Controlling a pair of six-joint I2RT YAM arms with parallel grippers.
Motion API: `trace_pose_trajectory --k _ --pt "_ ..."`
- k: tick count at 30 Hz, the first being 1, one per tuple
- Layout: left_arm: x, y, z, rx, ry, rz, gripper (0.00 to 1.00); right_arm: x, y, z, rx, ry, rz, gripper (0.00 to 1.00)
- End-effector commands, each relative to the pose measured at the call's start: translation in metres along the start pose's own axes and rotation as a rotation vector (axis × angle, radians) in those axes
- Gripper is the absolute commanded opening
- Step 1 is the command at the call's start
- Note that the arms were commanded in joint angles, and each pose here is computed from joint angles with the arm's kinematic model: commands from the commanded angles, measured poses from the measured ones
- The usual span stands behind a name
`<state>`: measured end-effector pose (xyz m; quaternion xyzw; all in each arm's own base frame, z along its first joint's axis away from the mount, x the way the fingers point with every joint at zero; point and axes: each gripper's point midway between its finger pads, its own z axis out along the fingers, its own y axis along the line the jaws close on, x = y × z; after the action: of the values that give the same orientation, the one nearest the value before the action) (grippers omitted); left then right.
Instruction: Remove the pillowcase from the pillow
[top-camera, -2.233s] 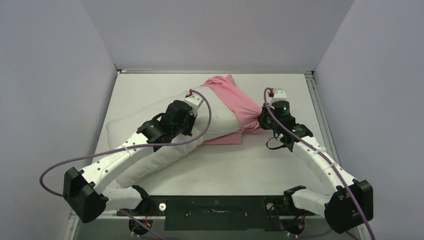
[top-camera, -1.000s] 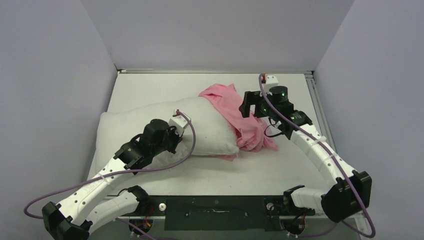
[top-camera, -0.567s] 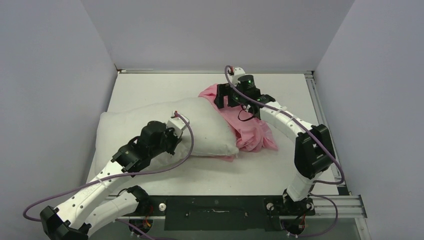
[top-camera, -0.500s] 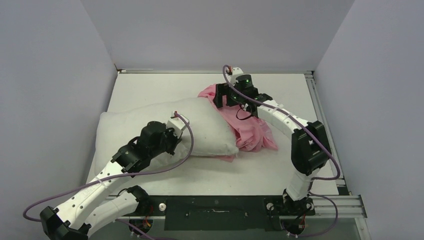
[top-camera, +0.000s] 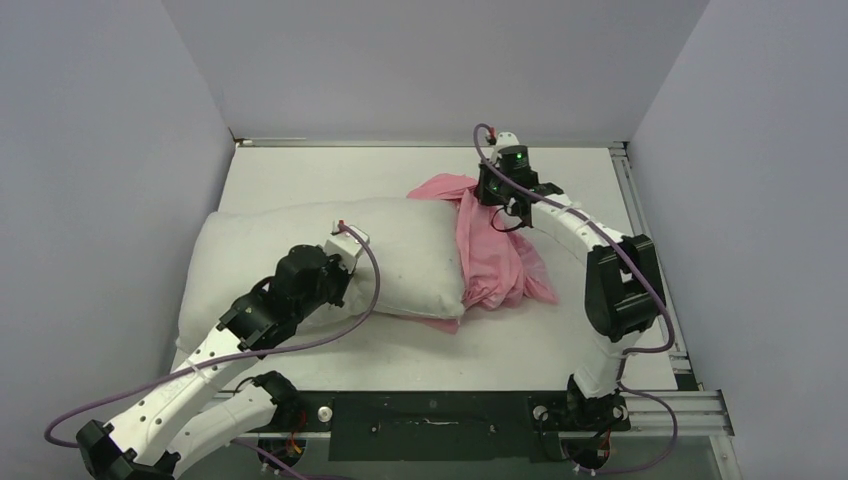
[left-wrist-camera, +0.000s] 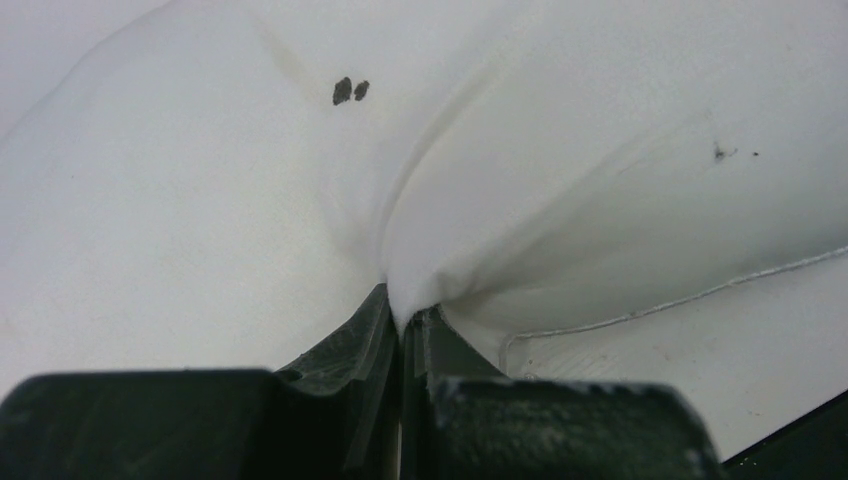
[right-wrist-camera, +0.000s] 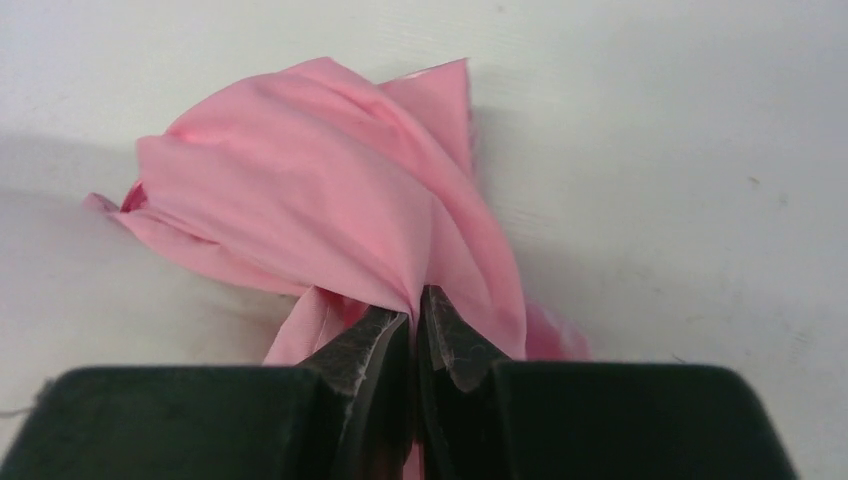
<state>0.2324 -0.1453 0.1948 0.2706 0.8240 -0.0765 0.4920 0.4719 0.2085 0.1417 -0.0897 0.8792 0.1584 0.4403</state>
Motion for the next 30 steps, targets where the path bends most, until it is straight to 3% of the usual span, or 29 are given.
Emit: trace_pose_trajectory --k 1,7,16,24,30 --pt "-0.025 0.023 -0.009 -0.104 -0.116 -0.059 0.0 -0.047 -0.061 -0.044 0.165 -0.142 0.054 0.05" --pt "-0.034 0.038 -0.022 -0.16 -0.192 -0.104 0.0 -0.069 -0.121 -0.092 0.301 -0.223 0.116 0.05" --pt "-0.045 0.067 -0.047 -0.286 -0.322 -0.18 0.0 -0.109 -0.175 -0.172 0.465 -0.383 0.163 0.05" --pt "-0.048 0.086 -0.068 -0.379 -0.417 -0.255 0.0 -0.159 -0.179 -0.222 0.517 -0.514 0.132 0.05" --pt "-0.05 0.078 -0.062 -0.333 -0.402 -0.231 0.0 -0.169 -0.134 -0.207 0.268 -0.511 0.113 0.07"
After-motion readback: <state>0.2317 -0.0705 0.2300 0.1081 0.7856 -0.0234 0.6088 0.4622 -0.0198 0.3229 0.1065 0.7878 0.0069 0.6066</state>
